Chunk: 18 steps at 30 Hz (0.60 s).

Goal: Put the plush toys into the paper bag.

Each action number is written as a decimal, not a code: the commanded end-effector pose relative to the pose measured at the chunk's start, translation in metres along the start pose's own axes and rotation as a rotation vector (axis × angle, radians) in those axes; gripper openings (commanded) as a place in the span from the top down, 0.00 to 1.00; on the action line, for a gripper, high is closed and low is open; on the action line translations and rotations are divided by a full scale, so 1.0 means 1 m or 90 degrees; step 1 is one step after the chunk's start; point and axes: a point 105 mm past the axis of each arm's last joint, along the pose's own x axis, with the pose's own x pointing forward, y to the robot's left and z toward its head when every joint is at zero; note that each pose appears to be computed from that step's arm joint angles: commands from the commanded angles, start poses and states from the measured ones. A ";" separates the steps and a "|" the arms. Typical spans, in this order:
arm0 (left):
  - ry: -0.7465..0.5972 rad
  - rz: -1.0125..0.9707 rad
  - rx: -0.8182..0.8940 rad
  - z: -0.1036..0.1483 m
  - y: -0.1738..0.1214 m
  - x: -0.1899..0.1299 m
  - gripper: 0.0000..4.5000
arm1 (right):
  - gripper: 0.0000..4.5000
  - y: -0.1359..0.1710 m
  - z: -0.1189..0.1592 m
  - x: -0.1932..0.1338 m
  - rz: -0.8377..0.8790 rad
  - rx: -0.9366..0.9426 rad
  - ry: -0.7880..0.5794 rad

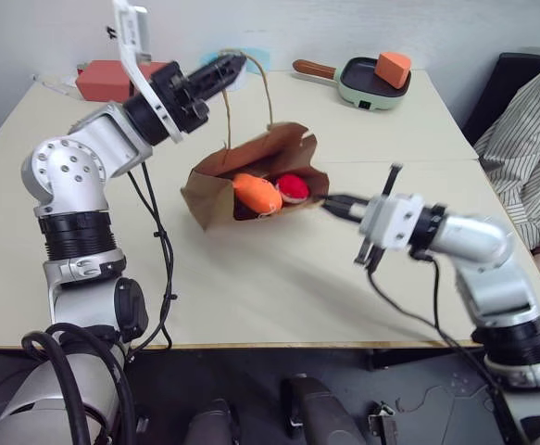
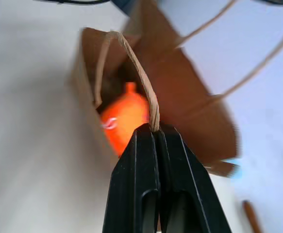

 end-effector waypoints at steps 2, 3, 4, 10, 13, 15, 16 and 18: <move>-0.047 -0.042 0.022 0.019 -0.020 0.001 1.00 | 0.99 -0.029 0.014 -0.001 -0.023 -0.016 -0.036; -0.043 -0.041 0.023 0.015 -0.020 0.002 1.00 | 0.99 -0.033 0.016 0.002 -0.027 -0.015 -0.043; -0.036 -0.038 0.027 0.009 -0.019 0.002 1.00 | 0.99 -0.036 0.018 0.005 -0.030 -0.012 -0.051; 0.014 -0.012 0.068 -0.029 -0.012 -0.007 1.00 | 0.99 -0.035 0.018 0.023 -0.017 -0.021 -0.065; 0.007 0.016 0.070 -0.035 -0.007 -0.018 1.00 | 0.99 -0.027 0.019 0.033 0.001 -0.035 -0.075; -0.005 0.037 0.071 -0.034 -0.005 -0.028 1.00 | 0.99 -0.023 0.020 0.041 0.006 -0.037 -0.085; -0.010 0.047 0.072 -0.033 -0.003 -0.031 1.00 | 0.99 -0.021 0.019 0.044 0.009 -0.041 -0.088; -0.022 0.062 0.071 -0.029 -0.002 -0.038 1.00 | 0.99 -0.018 0.016 0.048 0.023 -0.048 -0.089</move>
